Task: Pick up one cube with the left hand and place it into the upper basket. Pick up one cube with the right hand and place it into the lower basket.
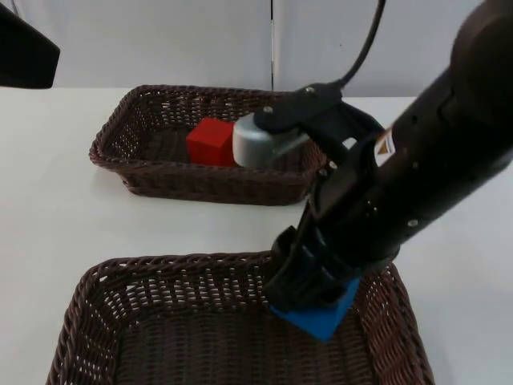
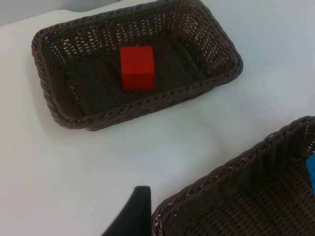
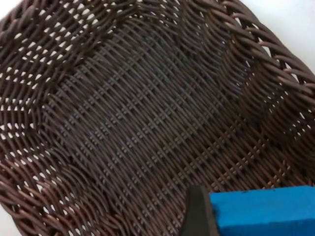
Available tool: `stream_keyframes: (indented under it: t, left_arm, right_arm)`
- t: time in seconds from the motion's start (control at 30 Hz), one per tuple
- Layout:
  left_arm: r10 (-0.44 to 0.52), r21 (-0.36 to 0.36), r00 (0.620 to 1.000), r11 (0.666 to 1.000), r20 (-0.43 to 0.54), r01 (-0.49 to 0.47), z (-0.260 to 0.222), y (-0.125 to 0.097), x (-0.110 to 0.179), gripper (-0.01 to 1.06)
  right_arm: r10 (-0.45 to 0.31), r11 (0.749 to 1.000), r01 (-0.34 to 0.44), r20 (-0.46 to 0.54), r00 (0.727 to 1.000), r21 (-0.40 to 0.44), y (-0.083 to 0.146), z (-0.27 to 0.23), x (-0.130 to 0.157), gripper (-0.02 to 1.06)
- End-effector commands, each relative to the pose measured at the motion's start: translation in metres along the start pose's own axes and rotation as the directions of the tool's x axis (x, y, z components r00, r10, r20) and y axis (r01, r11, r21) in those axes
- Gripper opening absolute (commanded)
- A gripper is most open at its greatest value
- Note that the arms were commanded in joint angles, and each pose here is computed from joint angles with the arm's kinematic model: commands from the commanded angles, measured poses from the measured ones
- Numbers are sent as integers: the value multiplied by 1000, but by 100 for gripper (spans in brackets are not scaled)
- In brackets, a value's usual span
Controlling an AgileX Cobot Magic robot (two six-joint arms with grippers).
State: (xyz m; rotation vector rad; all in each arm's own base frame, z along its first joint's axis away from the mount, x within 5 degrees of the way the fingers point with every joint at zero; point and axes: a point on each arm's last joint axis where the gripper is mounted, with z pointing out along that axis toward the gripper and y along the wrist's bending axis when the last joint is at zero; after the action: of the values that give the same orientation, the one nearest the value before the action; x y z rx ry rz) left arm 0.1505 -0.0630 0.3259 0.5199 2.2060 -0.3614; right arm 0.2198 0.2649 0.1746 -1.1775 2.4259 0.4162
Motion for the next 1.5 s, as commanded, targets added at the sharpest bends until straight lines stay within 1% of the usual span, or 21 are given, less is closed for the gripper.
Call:
stream_keyframes:
  t: [0.0, 0.13, 0.27, 0.3, 0.37, 0.4, 0.43, 0.47, 0.53, 0.57, 0.6, 0.63, 0.73, 0.97, 1.1, 1.13, 1.23, 1.3, 1.33, 1.47]
  left_arm:
    - [3, 0, 1000, 1000, 0, -3, -1, 0, 1, 100]
    - [3, 0, 1000, 1000, 0, -3, -1, 0, 1, 100]
    - [3, 0, 1000, 1000, 0, -3, -1, 0, 1, 100]
    - [3, 0, 1000, 1000, 0, -3, -1, 0, 1, 100]
    - [3, 0, 1000, 1000, 0, -3, -1, 0, 1, 100]
    - [3, 0, 1000, 1000, 0, -3, -1, 0, 1, 100]
    - [3, 0, 1000, 1000, 0, -3, -1, 0, 1, 100]
    - [3, 0, 1000, 1000, 0, -3, -1, 0, 1, 100]
    - [3, 0, 1000, 1000, 0, -3, -1, 0, 1, 100]
    - [3, 0, 1000, 1000, 0, -3, -1, 0, 1, 100]
    - [3, 0, 1000, 1000, 0, -3, -1, 0, 1, 100]
    - [3, 0, 1000, 1000, 0, -3, -1, 0, 1, 100]
    - [3, 0, 1000, 1000, 0, -3, -1, 0, 1, 100]
    - [3, 0, 1000, 1000, 0, -3, -1, 0, 1, 100]
    - [3, 0, 1000, 1000, 0, -3, -1, 0, 1, 100]
    - [3, 0, 1000, 1000, 0, -3, -1, 0, 1, 100]
    - [3, 0, 1000, 1000, 0, -3, -1, 0, 1, 100]
    - [3, 0, 1000, 1000, 0, -3, -1, 0, 1, 100]
    - [3, 0, 1000, 1000, 0, -3, -1, 0, 1, 100]
    - [3, 0, 1000, 1000, 0, -3, -1, 0, 1, 100]
  right_arm:
    - [0, 1000, 0, 20, 1000, 4, 0, 3, 0, 5]
    - [2, 1000, -2, 8, 1000, 5, -1, 8, 2, 8]
    - [8, 1000, -7, -57, 998, 5, -3, 30, 11, 13]
    - [8, 1000, -7, -57, 998, 5, -3, 30, 11, 13]
    - [10, 1000, -9, -76, 997, 4, -4, 36, 14, 18]
    - [11, 1000, -10, -83, 996, 4, -4, 38, 15, 24]
    - [11, 1000, -10, -83, 996, 4, -4, 38, 15, 24]
    - [11, 1000, -11, -86, 996, 4, -4, 39, 15, 28]
    - [11, 1000, -11, -91, 996, 3, -4, 39, 16, 43]
    - [11, 1000, -11, -91, 996, 3, -4, 39, 16, 43]
    - [11, 1000, -11, -93, 996, 2, -4, 39, 16, 50]
    - [11, 1000, -11, -93, 996, 2, -4, 39, 16, 63]
    - [37, 999, -37, -93, 995, 4, -4, 39, 16, 78]
    - [40, 999, -40, -79, 996, 4, -3, 35, 14, 78]
    - [37, 999, -37, -14, 999, 4, -1, 14, 4, 78]
    - [37, 999, -37, -14, 999, 4, -1, 14, 4, 78]
    - [28, 1000, -28, 73, 997, 4, 2, -13, -6, 78]
    - [20, 1000, -20, 141, 990, 4, 4, -36, -13, 78]
    - [20, 1000, -20, 141, 990, 4, 4, -36, -13, 78]
    - [0, 1000, -2, 262, 965, 9, 8, -79, -21, 78]
